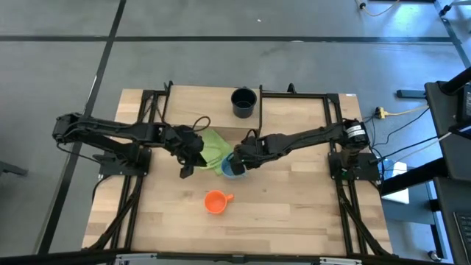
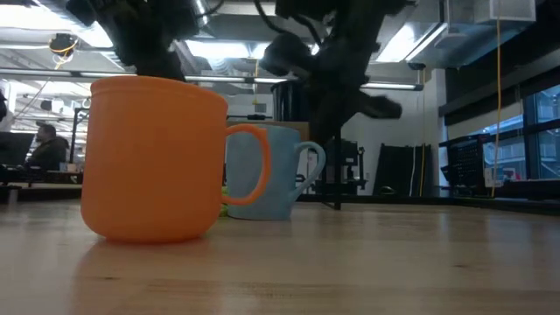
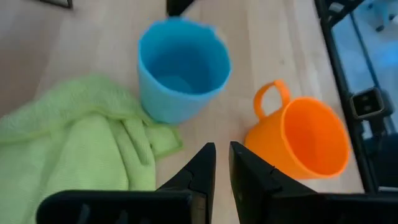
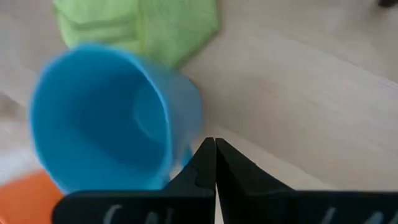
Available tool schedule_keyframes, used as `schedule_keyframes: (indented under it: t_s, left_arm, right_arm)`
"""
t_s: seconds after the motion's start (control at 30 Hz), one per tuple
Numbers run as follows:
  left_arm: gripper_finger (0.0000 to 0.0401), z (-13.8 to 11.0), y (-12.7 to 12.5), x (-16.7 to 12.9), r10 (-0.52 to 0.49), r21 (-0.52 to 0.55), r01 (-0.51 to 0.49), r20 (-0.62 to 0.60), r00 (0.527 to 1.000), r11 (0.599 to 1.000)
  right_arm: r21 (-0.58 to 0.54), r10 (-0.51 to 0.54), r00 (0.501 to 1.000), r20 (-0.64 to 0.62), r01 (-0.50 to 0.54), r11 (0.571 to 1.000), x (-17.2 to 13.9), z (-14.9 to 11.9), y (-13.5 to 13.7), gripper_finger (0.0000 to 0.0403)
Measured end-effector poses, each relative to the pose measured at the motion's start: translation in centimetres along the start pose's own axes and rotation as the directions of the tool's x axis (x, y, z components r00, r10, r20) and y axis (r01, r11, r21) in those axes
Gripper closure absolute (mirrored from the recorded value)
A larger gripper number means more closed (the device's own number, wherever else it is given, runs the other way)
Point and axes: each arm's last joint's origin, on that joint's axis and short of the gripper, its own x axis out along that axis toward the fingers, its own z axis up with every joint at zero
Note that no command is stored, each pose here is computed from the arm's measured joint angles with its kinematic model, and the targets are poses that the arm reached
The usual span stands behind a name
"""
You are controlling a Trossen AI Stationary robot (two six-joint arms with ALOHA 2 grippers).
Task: Stack small to large cups/mugs on shelf
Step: Put the blue mug on the shelf
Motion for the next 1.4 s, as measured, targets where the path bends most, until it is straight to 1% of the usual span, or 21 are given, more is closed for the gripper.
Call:
schedule_keyframes:
  t_s: [0.03, 0.2, 0.3, 0.43, 0.53, 0.67, 0.73, 0.9, 0.97, 1.1, 1.4]
  left_arm:
    - [0.0361, 0.1, -0.1, -0.4, -0.004, 0.005, 0.004, 0.025, 1.000, 1.000]
    - [0.0361, 0.3, -0.4, -2.2, 0.009, 0.018, -0.011, 0.102, 0.995, 1.000]
    - [0.0361, 0.2, -0.5, -2.7, 0.013, 0.022, -0.015, 0.104, 0.995, 1.000]
    - [0.0361, -0.7, -0.2, -2.2, 0.021, 0.014, -0.022, 0.077, 0.997, 1.000]
    - [0.0361, -1.8, 0.2, -1.5, 0.026, -0.021, -0.025, 0.045, 0.999, 0.999]
    - [0.0361, -2.5, 0.4, -1.1, 0.004, -0.048, -0.001, 0.065, 0.998, 0.999]
    - [0.0361, -2.4, 0.3, -1.3, -0.007, -0.048, 0.012, 0.095, 0.995, 0.999]
    - [0.0361, -2.3, 0.3, -1.8, 0.016, -0.047, -0.010, 0.121, 0.992, 0.999]
    - [0.0361, -2.5, 0.3, -1.8, 0.024, -0.050, -0.019, 0.113, 0.993, 0.999]
    - [0.0361, -2.5, 0.3, -1.8, 0.031, -0.052, -0.025, 0.111, 0.993, 0.998]
    - [0.0361, -2.8, 0.5, -1.8, 0.062, -0.056, -0.058, 0.085, 0.994, 0.997]
  right_arm:
    - [0.007, 0.014, 1.000, 0.006, -0.014, 1.000, 0.3, 0.1, -0.1, 0.0401]
    - [0.017, -0.002, 1.000, 0.006, 0.002, 1.000, 0.7, 0.5, -0.6, 0.0401]
    - [0.003, -0.011, 1.000, 0.001, 0.011, 1.000, 0.7, 0.9, -0.9, 0.0401]
    - [0.002, -0.017, 1.000, -0.013, 0.018, 1.000, 0.8, 1.2, -1.1, 0.0402]
    - [-0.002, -0.009, 0.999, -0.033, 0.009, 1.000, 0.8, 1.2, -1.1, 0.0402]
    - [0.005, -0.006, 0.999, -0.039, 0.006, 1.000, 0.8, 1.1, -1.1, 0.0401]
    - [0.005, -0.007, 0.999, -0.038, 0.007, 1.000, 0.8, 1.1, -1.1, 0.0401]
    - [0.000, -0.007, 0.999, -0.036, 0.007, 1.000, 1.3, 1.1, -1.0, 0.0400]
    - [-0.008, 0.025, 0.999, -0.023, -0.025, 1.000, 1.6, 1.3, -0.6, 0.0400]
    - [-0.009, 0.053, 0.999, -0.012, -0.053, 0.999, 1.9, 1.3, -0.3, 0.0399]
    - [-0.017, 0.059, 0.998, -0.017, -0.059, 0.998, 2.2, 1.3, -0.2, 0.0399]
